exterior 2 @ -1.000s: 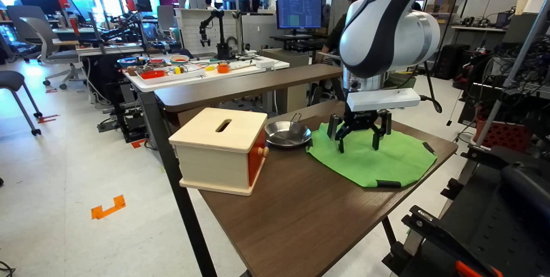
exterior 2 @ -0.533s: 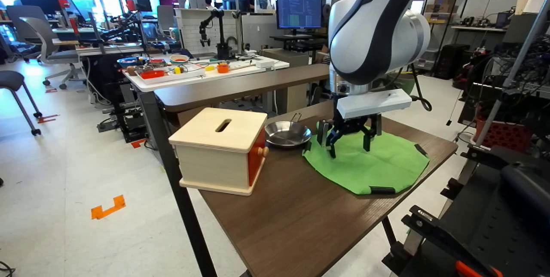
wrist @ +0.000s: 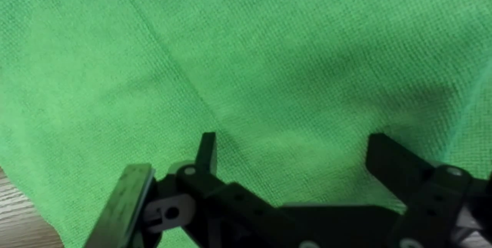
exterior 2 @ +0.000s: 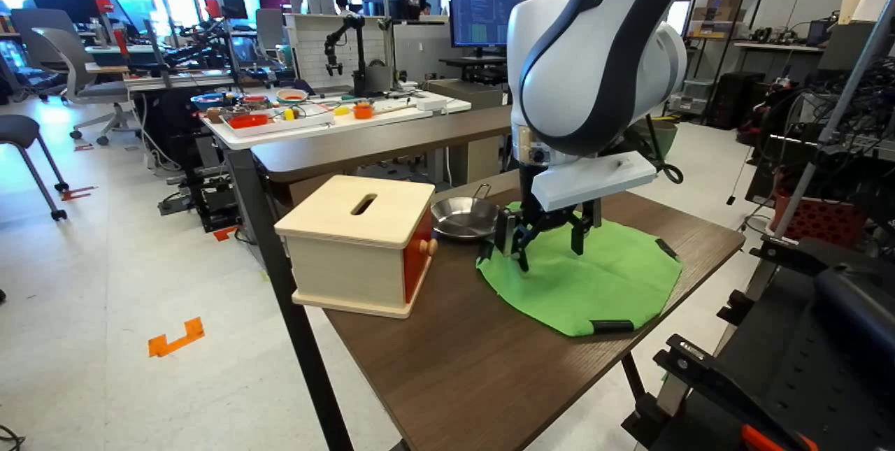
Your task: Move the green cloth slightly to the left on the table
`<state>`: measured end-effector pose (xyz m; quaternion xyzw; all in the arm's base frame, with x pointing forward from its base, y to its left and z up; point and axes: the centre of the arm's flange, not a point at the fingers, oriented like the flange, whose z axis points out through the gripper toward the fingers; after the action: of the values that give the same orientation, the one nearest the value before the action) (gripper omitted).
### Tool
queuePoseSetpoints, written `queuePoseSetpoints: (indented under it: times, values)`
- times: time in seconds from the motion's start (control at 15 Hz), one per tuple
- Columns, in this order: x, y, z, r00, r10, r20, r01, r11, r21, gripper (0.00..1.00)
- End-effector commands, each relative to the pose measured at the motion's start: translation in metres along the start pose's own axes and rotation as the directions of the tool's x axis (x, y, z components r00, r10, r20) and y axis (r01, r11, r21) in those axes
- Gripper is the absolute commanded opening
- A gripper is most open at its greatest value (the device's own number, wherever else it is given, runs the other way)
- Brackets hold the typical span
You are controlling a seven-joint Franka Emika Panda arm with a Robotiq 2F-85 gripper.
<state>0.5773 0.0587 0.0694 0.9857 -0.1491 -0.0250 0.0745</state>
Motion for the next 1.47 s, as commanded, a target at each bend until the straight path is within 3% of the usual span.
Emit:
queuePoseSetpoints:
  times: [0.0, 0.47, 0.8, 1.2, 1.4]
  values:
    - [-0.020, -0.014, -0.006, 0.998, -0.051, -0.030, 0.051, 0.999, -0.002, 1.00]
    - [-0.038, -0.033, -0.011, 0.993, -0.108, -0.046, 0.108, 0.994, -0.004, 1.00]
    - [-0.043, -0.026, -0.021, 0.994, -0.096, -0.050, 0.097, 0.995, 0.018, 1.00]
    - [-0.037, 0.026, -0.065, 1.000, -0.003, -0.021, 0.005, 0.996, 0.094, 1.00]
    - [-0.055, 0.058, -0.102, 0.999, -0.003, -0.032, 0.008, 0.989, 0.148, 1.00]
